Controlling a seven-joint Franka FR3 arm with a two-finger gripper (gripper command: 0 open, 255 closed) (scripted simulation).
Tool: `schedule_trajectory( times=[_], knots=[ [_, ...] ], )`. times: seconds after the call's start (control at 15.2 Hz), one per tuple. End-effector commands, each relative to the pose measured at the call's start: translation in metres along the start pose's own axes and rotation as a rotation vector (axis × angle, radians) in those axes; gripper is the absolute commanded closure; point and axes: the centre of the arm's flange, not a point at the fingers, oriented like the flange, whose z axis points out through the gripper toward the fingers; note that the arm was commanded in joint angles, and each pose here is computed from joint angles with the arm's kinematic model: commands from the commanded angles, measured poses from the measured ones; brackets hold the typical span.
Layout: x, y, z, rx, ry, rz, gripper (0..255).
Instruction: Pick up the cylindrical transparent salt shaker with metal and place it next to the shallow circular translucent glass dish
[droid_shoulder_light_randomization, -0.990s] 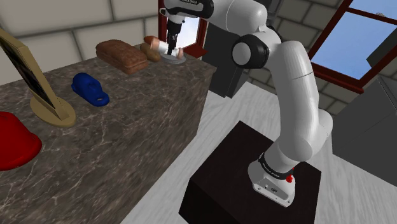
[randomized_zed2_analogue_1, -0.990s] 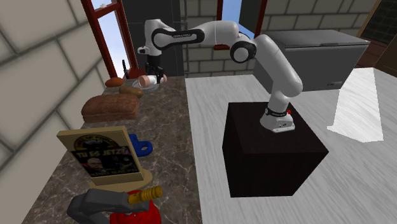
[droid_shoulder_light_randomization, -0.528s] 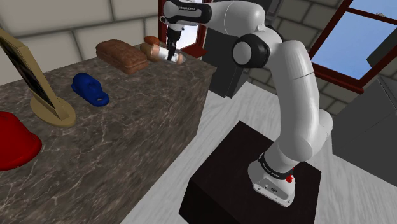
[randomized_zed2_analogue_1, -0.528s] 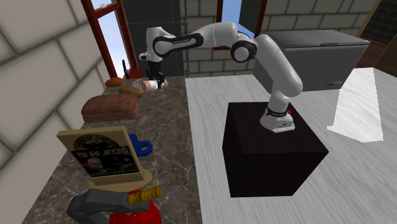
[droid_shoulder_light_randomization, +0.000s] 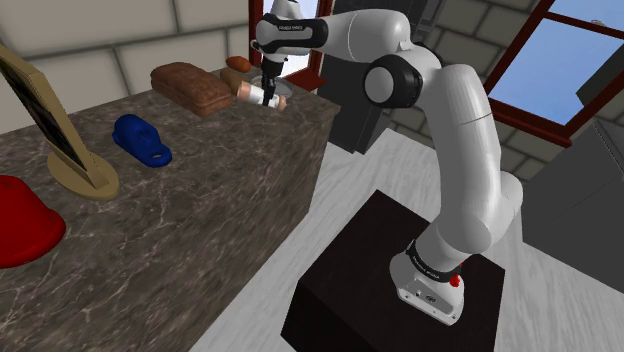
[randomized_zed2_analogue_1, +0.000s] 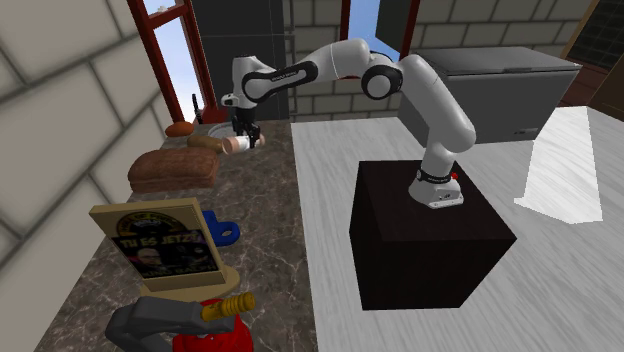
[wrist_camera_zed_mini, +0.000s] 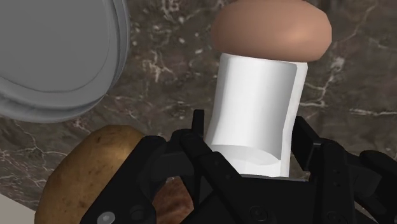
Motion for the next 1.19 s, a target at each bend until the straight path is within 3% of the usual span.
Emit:
schedule_trajectory(
  times=[0.0, 0.59, 0.66, 0.99, 1.12],
  knots=[
    [-0.002, 0.000, 0.010, -0.001, 0.000, 0.000, 255],
    [-0.003, 0.000, 0.016, -0.001, 0.000, 0.000, 255],
    [-0.003, 0.000, 0.016, -0.001, 0.000, 0.000, 0],
    [-0.003, 0.000, 0.016, -0.001, 0.000, 0.000, 0],
    [-0.003, 0.000, -0.011, -0.001, 0.000, 0.000, 0]
  ],
)
